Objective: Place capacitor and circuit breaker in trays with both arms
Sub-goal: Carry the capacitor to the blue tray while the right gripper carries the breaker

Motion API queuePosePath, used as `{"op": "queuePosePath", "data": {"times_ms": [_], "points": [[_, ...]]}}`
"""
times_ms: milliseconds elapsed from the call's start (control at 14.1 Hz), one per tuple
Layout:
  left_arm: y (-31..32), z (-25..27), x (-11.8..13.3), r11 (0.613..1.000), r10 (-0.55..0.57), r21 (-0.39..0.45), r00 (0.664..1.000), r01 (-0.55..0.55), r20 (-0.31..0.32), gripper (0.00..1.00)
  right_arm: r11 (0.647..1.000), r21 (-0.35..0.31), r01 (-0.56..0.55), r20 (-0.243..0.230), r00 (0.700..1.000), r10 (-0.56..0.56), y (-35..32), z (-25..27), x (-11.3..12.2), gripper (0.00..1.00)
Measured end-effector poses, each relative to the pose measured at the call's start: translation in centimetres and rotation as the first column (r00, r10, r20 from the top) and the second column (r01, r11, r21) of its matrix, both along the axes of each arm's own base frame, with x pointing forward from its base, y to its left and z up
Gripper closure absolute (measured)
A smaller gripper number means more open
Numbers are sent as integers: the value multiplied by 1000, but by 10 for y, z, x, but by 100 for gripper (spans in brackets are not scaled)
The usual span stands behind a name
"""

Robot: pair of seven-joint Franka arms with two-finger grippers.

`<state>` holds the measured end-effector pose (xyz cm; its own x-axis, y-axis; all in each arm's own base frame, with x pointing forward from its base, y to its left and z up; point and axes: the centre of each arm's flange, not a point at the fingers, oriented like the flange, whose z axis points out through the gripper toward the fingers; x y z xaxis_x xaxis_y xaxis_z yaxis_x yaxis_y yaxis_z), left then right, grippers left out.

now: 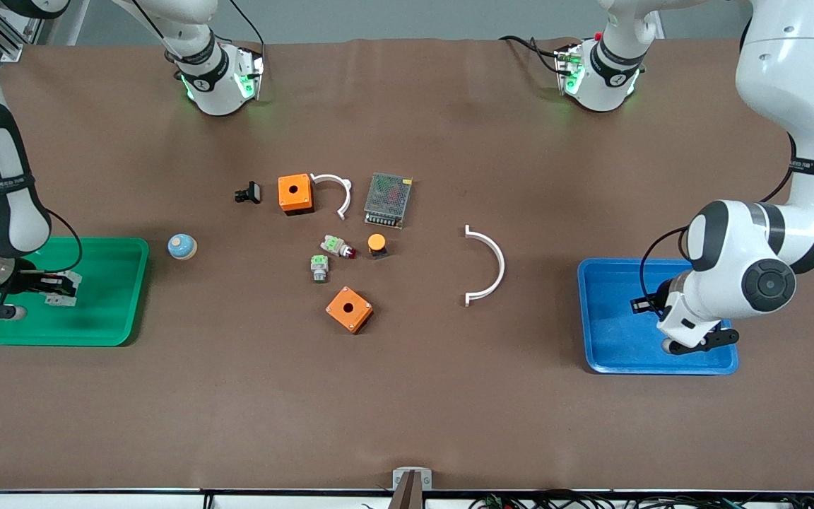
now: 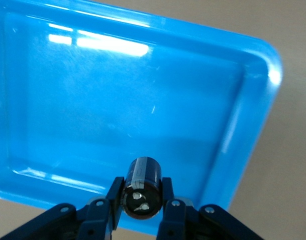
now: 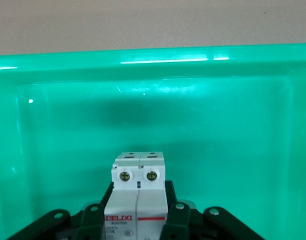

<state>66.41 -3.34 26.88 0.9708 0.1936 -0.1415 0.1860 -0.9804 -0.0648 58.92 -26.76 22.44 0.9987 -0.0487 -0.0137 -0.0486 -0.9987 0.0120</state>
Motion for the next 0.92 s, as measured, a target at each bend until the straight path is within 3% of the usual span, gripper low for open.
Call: {"op": "queuePosePath", "data": {"times_ms": [640, 924], "points": [[29, -49, 7, 1000, -3, 27, 1000, 2, 31, 66, 1000, 7, 11, -15, 1000, -11, -3, -28, -4, 60], [35, -53, 6, 1000, 5, 26, 1000, -6, 26, 66, 1000, 4, 8, -4, 1000, -8, -2, -24, 0, 26]]}}
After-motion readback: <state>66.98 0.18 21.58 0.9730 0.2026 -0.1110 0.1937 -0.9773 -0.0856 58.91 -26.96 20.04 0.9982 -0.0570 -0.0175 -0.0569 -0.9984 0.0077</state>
